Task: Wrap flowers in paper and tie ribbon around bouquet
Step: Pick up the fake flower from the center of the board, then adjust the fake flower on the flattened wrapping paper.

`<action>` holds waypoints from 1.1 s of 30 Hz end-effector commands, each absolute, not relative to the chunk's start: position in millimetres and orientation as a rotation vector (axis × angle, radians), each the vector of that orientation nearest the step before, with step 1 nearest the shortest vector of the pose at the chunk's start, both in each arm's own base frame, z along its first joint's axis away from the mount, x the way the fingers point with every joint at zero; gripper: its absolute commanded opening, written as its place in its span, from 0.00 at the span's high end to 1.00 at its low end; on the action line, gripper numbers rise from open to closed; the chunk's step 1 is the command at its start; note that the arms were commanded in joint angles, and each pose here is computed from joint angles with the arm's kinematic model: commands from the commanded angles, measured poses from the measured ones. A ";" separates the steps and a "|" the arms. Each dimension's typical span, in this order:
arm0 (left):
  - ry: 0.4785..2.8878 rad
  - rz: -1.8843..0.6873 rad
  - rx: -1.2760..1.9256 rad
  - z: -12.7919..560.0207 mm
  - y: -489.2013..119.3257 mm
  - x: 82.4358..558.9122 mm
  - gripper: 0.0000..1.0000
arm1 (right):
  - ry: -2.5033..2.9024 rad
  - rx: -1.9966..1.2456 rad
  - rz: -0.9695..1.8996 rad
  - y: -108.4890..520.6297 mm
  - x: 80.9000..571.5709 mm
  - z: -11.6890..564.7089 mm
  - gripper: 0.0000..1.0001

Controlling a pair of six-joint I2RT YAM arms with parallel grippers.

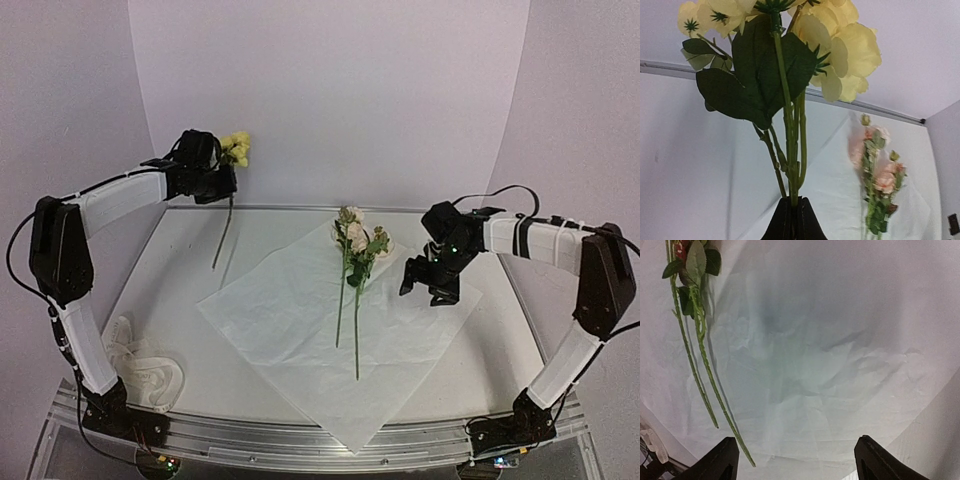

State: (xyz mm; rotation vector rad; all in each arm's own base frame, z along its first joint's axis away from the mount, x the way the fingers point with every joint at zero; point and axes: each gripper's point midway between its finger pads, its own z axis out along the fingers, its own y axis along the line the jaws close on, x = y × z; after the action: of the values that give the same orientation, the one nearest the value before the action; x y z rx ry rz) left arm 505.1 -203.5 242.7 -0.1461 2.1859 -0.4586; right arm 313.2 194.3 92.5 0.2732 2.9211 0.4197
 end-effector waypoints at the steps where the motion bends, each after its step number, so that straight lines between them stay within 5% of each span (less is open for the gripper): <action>1: 2.183 -0.632 -0.207 256.4 -255.9 463.2 1.00 | 2.850 0.238 0.459 228.6 352.2 100.6 0.21; 14: 2.217 -0.765 -0.147 251.1 -324.6 398.6 1.00 | 2.745 0.308 0.552 283.6 426.4 64.8 0.28; 33: 2.232 -0.778 -0.110 246.1 -333.3 392.1 1.00 | 2.747 0.354 0.598 301.3 445.4 36.1 0.61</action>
State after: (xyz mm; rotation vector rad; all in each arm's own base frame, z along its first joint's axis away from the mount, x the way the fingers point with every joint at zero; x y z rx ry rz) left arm 391.7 -334.9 211.7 -0.1052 2.3237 -0.7295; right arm 436.7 292.7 31.6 0.3564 2.7827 0.5668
